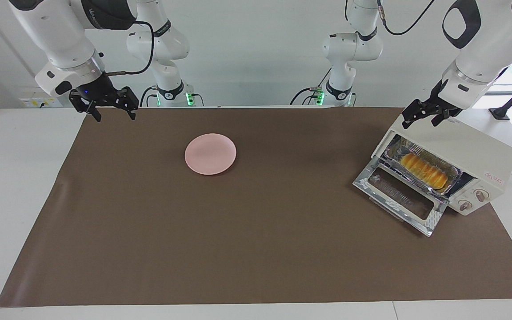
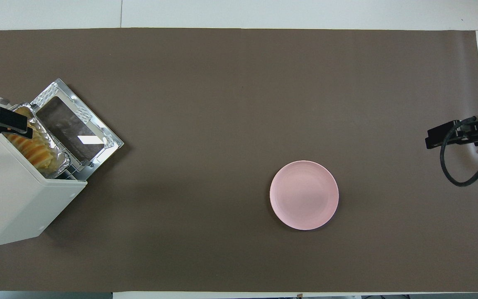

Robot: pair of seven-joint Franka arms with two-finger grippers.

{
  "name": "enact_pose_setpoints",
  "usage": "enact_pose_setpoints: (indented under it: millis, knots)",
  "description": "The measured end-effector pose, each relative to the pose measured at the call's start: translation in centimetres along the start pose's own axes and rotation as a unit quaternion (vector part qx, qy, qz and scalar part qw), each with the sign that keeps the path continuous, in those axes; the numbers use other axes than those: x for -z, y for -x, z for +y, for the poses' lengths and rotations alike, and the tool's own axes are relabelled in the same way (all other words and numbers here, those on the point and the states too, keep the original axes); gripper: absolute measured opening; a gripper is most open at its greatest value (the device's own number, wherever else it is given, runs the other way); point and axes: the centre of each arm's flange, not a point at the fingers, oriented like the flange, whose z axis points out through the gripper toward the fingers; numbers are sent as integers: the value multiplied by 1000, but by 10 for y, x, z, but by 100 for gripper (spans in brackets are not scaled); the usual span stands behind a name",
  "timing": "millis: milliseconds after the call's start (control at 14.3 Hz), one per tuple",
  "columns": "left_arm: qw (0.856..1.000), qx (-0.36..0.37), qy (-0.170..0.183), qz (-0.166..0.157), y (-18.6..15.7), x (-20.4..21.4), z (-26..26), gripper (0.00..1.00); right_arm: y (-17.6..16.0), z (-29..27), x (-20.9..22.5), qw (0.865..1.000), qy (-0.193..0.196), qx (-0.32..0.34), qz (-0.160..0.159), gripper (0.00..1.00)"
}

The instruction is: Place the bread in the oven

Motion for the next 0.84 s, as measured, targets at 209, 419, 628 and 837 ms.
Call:
enact_pose_setpoints:
  millis: [209, 419, 628, 837]
  knots:
    - [1000, 8, 0, 0, 0, 0, 3, 100, 0, 0, 0, 1000, 0, 0, 0, 100]
    - [1000, 7, 0, 2, 0, 1, 5, 100, 0, 0, 0, 1000, 0, 0, 0, 100]
    - [1000, 6, 1, 8, -1, 4, 6, 100, 0, 0, 0, 1000, 0, 0, 0, 100]
    - [1000, 2, 0, 12, -1, 4, 11, 100, 0, 0, 0, 1000, 0, 0, 0, 100]
